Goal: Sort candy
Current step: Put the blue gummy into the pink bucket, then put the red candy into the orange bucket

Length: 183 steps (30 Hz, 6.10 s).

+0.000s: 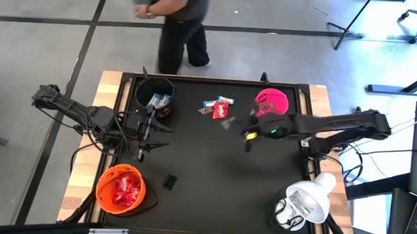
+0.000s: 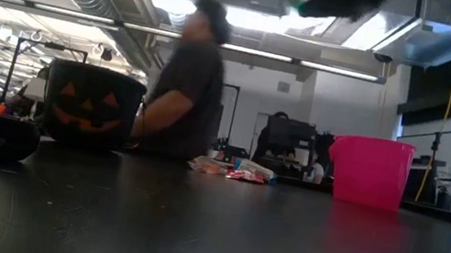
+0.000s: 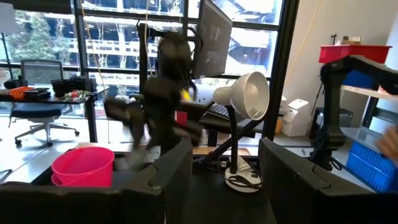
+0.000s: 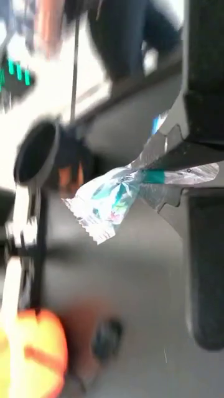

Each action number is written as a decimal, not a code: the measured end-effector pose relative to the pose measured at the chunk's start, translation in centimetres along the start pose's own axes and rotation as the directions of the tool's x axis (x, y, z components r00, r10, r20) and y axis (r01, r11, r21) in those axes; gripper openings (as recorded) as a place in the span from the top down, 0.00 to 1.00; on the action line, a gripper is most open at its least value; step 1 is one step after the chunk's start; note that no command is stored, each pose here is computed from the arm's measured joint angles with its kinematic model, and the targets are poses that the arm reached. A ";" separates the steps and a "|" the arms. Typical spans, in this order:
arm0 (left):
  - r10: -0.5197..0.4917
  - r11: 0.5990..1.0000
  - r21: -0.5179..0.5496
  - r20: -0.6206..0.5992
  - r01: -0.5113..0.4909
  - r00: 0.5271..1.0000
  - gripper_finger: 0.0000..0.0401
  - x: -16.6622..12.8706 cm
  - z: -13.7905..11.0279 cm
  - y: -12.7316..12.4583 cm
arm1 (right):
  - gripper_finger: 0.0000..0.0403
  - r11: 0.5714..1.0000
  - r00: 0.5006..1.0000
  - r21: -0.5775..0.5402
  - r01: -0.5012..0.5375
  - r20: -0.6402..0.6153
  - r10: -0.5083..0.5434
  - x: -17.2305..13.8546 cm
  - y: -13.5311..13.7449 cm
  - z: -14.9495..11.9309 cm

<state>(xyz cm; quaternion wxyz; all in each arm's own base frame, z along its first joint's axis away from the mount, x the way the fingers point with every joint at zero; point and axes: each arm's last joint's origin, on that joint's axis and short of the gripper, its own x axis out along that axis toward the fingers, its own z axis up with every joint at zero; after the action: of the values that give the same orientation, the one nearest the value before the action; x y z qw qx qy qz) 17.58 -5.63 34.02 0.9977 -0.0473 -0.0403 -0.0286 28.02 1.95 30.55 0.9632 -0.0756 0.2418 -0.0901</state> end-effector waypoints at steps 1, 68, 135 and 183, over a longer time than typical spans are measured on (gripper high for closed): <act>0.000 1.000 0.000 0.000 0.000 1.000 0.57 0.0 0.0 0.0 | 0.93 0.999 0.999 0.003 0.047 0.003 -0.047 -1.2 -0.8 0.2; 0.100 0.994 0.042 -0.035 -0.099 0.994 0.57 0.4 -0.6 0.2 | 0.55 0.940 0.927 0.286 0.188 -0.368 -0.074 12.9 -11.1 -10.0; 0.306 0.831 0.555 -0.413 -0.030 0.858 0.57 5.5 -10.2 -2.6 | 1.00 0.896 0.856 0.085 -0.436 -0.271 0.441 10.3 4.5 4.1; -0.016 0.978 -0.081 -0.947 -0.190 0.321 0.96 -1.3 2.4 -7.8 | 0.60 0.950 0.944 -0.029 -0.312 -0.118 0.307 2.1 4.0 8.0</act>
<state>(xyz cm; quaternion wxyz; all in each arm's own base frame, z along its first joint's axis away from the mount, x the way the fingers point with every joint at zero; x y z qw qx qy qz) 15.60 -13.07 37.03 0.8268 -0.1125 0.5512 -0.0006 34.24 6.20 35.80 0.9483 -0.0540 0.3063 0.0638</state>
